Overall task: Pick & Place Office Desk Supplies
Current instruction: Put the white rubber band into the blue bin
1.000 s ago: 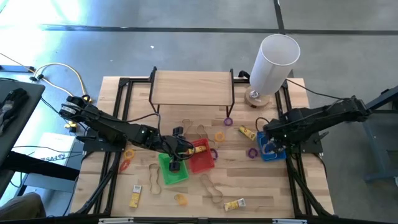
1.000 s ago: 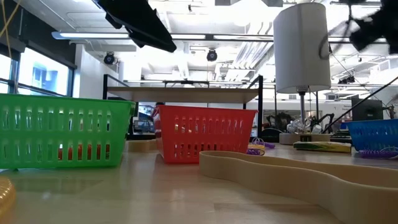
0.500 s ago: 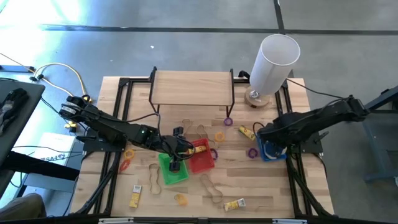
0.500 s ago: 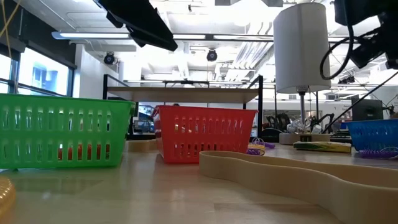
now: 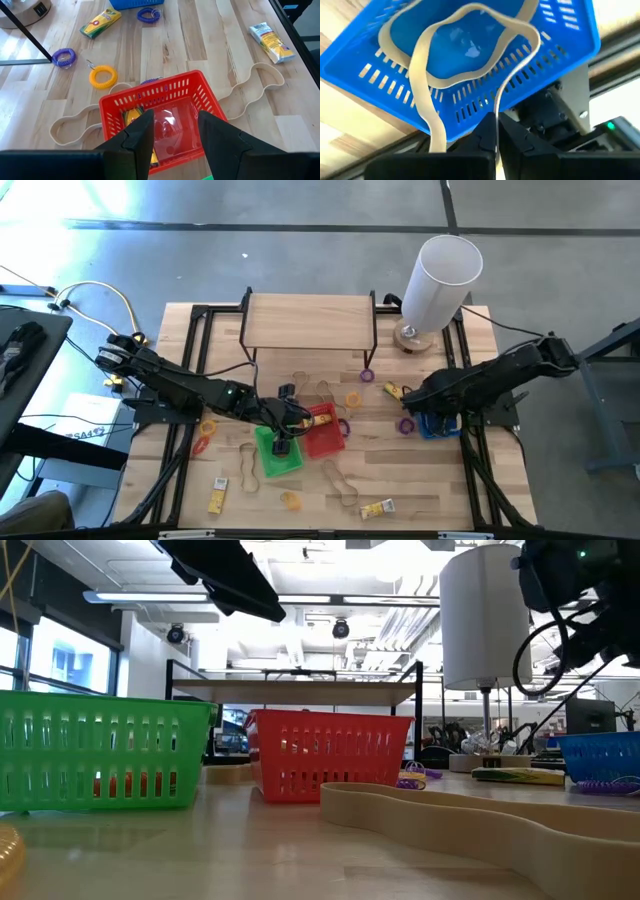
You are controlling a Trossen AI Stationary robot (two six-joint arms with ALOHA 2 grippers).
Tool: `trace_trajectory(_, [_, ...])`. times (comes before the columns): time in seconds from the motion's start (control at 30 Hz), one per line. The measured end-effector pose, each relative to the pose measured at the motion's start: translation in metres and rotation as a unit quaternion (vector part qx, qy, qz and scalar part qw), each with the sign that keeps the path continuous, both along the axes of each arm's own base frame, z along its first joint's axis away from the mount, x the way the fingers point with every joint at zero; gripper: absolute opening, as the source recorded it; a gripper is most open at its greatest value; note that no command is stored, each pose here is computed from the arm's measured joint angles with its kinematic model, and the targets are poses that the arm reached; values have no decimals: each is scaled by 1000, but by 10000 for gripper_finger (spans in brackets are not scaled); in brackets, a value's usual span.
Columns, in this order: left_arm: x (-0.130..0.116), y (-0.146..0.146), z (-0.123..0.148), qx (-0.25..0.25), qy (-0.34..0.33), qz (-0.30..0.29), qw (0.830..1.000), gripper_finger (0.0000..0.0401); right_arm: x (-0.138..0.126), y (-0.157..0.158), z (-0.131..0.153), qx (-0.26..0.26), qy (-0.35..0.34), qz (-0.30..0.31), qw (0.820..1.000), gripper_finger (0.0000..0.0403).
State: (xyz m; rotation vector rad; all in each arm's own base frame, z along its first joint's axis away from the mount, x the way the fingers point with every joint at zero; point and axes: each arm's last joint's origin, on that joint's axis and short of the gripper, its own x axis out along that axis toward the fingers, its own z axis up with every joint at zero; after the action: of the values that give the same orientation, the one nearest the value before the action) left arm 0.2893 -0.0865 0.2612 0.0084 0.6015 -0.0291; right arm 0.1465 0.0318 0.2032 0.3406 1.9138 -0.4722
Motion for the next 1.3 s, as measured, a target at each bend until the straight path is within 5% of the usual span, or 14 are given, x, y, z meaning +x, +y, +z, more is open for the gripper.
trace_trajectory(0.23, [0,0,0,1,0,0,1000,145,13,1,-5,6,-58,83,995,2])
trace_trajectory(0.73, [0,0,0,3,0,-2,1000,145,20,-1,-11,-29,-100,132,986,2])
trace_trajectory(1.3, [0,0,0,-4,0,3,1000,145,29,1,-25,-80,-107,-42,990,2])
